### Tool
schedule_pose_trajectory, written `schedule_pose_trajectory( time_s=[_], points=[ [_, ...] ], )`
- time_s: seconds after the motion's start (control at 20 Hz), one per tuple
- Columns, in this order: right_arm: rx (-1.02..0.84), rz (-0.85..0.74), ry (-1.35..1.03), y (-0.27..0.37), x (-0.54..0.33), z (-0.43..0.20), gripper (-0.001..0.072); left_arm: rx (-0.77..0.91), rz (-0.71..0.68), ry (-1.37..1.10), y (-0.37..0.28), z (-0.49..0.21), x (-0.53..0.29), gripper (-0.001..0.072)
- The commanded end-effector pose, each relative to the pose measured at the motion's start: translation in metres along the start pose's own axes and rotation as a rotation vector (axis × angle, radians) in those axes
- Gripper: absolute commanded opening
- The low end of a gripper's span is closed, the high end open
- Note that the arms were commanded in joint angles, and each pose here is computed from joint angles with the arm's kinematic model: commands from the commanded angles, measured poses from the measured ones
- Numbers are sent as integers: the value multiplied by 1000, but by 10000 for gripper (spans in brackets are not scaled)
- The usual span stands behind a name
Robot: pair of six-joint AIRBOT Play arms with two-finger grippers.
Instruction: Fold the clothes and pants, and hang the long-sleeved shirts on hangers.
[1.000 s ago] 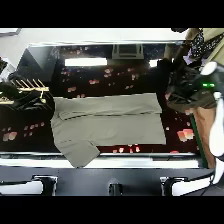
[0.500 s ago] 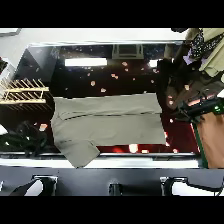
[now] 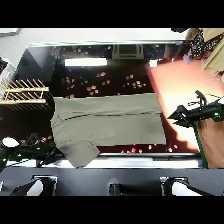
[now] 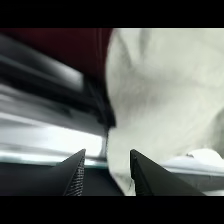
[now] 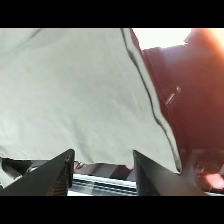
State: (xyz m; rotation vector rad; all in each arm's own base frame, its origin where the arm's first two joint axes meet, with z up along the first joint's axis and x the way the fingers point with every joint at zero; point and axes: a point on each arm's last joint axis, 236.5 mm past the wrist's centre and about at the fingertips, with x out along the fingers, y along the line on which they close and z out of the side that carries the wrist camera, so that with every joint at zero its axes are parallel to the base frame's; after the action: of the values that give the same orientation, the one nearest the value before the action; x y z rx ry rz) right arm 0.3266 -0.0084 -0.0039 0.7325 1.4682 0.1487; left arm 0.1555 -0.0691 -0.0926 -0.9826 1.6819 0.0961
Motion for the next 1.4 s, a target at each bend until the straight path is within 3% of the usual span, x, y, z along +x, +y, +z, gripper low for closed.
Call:
schedule_pose_trajectory(
  time_s=[0.0, 0.3, 0.95, 1.0, 1.05, 1.1, 1.25, 1.35],
  points=[
    [-14, 6, -29, 6, -8, -1, 411, 52, 3, -83, -8, 16, 7, 330],
    [-16, 16, -16, 9, -9, -5, 411, 97, 0, -159, -19, 30, 11, 328],
    [-20, 16, -9, 9, -9, -6, 412, 86, -23, -77, -24, 10, 13, 306],
    [-19, 16, -9, 9, -8, -6, 412, 86, -24, -79, -24, 11, 13, 268],
    [-19, 16, -9, 9, -8, -6, 412, 86, -23, -79, -24, 11, 13, 116],
    [-19, 19, -8, 10, -9, -7, 411, 86, -24, -80, -24, 11, 13, 73],
    [-22, 95, 4, 28, -10, -10, 411, 95, -23, -80, -24, 11, 13, 14],
    [-29, 150, -11, 40, -14, -7, 411, 97, -23, -79, -24, 11, 13, 14]
  ],
)
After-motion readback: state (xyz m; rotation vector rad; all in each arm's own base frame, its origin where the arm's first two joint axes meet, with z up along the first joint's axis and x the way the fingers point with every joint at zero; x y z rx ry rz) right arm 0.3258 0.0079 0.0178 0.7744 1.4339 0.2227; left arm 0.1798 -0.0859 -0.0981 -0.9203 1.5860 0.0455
